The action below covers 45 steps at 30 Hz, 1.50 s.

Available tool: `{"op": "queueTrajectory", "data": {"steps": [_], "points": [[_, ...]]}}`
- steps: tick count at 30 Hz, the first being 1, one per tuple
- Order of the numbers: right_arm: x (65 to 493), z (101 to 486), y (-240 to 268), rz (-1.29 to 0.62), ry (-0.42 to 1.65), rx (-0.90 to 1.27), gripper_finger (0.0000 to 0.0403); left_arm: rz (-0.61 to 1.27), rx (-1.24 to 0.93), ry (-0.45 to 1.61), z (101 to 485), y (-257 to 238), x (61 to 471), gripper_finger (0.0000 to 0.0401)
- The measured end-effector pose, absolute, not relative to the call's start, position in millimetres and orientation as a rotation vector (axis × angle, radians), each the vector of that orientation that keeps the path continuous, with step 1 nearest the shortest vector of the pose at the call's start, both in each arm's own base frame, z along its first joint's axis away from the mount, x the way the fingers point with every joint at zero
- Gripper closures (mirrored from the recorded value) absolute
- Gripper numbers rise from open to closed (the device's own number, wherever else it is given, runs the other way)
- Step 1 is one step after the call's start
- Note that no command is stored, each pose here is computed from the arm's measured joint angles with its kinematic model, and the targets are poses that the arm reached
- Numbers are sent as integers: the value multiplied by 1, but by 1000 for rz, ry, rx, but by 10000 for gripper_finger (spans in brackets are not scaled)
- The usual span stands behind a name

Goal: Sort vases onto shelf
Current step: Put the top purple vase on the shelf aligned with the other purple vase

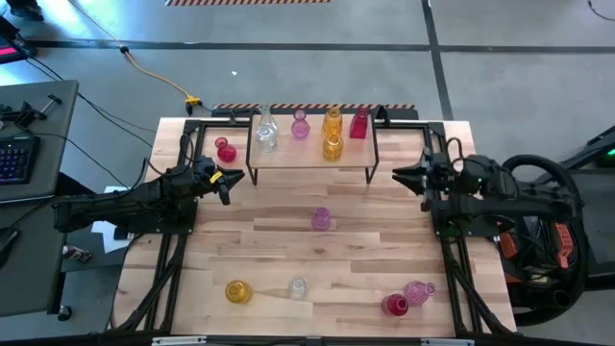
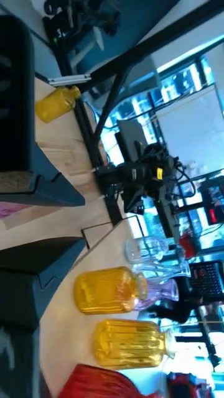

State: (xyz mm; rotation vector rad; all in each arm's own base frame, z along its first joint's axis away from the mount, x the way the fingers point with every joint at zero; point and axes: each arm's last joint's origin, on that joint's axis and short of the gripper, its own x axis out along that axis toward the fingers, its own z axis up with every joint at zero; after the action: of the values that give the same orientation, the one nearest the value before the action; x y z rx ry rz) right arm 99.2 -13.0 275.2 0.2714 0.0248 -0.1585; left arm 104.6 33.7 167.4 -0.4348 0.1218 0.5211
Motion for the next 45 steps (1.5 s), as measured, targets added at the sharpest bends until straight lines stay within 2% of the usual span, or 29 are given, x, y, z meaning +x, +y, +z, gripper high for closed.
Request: {"op": "queueTrajectory", "data": {"steps": [8, 14, 21, 25, 32, 36, 45], "points": [[93, 217, -10, -99, 43, 325, 334, 521, -435, 122, 167, 34, 105, 336], [95, 189, -10, -74, 95, 410, 334, 521, -435, 122, 167, 34, 105, 336], [96, 187, -10, -70, 100, 401, 334, 602, -396, 105, 168, 36, 103, 336], [96, 187, -10, -83, 98, 422, 334, 606, -543, 42, 170, 36, 104, 336], [96, 186, -10, -83, 107, 398, 334, 489, -546, 6, 176, 34, 107, 336], [96, 186, -10, -84, 108, 402, 334, 440, -533, -73, 192, 33, 107, 336], [96, 185, -10, -85, 110, 403, 334, 371, -389, -121, 264, 35, 118, 336]]}}
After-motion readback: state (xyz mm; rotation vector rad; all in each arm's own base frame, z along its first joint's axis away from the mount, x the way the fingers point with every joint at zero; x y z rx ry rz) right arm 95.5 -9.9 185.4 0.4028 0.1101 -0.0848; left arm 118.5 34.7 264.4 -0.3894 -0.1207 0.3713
